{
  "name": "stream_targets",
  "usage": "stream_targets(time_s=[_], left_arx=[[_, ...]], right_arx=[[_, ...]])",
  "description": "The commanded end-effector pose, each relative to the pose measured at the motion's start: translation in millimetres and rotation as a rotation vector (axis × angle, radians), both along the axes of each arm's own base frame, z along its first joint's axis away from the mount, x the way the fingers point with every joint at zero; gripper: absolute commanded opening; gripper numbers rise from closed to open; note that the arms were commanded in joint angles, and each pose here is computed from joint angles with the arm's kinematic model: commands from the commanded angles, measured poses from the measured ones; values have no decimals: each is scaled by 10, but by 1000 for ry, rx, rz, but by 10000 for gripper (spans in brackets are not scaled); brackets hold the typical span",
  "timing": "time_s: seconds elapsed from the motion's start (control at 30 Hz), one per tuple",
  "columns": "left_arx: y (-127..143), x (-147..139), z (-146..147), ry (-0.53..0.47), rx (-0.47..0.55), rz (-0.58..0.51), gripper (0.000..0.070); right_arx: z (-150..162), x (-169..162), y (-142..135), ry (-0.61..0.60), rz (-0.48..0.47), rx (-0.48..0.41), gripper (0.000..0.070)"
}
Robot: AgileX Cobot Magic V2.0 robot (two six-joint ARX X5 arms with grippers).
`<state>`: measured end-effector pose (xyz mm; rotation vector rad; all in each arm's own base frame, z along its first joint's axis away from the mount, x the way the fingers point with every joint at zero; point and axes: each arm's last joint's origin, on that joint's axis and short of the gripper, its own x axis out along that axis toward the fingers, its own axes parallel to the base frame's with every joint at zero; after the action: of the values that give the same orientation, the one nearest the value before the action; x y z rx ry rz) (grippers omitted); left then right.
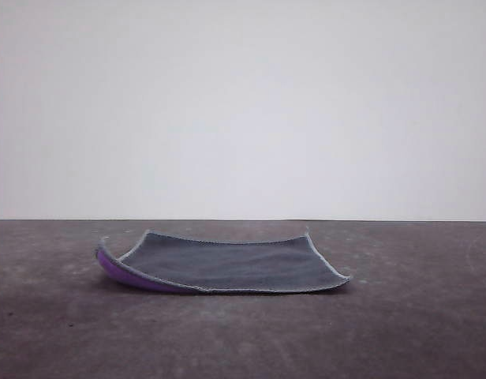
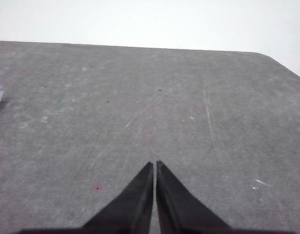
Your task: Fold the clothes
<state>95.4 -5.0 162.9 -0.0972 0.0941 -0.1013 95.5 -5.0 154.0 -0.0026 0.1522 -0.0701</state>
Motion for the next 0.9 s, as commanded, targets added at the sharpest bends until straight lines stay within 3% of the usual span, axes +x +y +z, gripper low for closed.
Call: stream_targets(time_s=[0.0, 0.87], left_arx=[[0, 11, -59, 9, 0, 2, 0], [0, 11, -59, 9, 1, 1, 0]], right_arx=[[-8, 4, 0, -6, 1, -9, 4], [-1, 5, 2, -14, 5, 5, 4]])
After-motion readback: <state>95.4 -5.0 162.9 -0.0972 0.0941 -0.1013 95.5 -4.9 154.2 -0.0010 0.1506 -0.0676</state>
